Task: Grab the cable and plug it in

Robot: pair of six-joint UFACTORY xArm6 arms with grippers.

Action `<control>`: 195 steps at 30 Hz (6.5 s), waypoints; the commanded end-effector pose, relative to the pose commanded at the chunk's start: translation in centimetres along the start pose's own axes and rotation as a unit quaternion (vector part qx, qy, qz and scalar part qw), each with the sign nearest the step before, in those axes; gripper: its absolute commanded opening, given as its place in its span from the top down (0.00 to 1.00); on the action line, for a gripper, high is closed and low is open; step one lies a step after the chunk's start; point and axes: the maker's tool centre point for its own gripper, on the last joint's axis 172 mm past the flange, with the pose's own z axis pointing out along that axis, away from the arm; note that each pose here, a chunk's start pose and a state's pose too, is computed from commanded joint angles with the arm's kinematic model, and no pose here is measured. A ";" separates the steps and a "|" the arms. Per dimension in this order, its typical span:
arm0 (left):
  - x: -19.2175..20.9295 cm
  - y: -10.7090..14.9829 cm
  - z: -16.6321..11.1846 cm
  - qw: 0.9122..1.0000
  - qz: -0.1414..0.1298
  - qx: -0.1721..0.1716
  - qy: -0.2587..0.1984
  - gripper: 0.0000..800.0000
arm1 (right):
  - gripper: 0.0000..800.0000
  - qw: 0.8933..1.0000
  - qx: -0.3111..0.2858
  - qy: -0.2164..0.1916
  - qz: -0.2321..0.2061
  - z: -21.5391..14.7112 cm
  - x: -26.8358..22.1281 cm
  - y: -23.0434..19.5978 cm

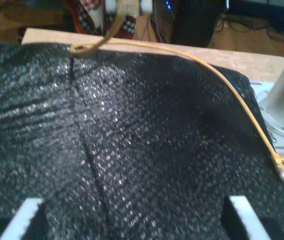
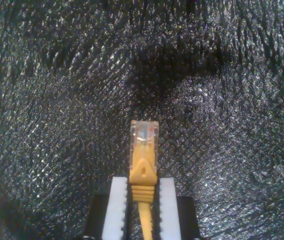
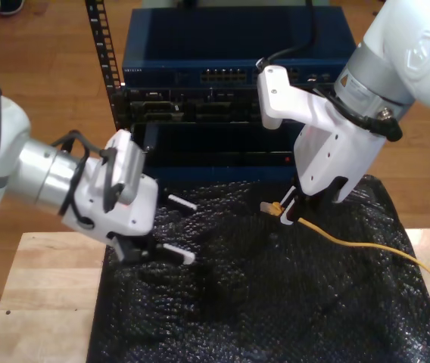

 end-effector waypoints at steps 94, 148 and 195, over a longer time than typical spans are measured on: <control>6.4 0.5 3.4 0.995 0.016 -0.066 0.073 0.37 | 0.99 0.998 0.028 0.042 0.034 1.3 1.6 0.3; 6.0 0.2 3.4 0.996 0.009 -0.059 0.073 1.00 | 0.44 0.998 0.024 0.053 0.031 0.7 2.3 -0.2; 4.9 -0.9 -2.0 0.964 -0.156 -0.116 0.183 0.99 | 0.00 0.990 -0.110 0.085 -0.014 -6.4 3.4 2.3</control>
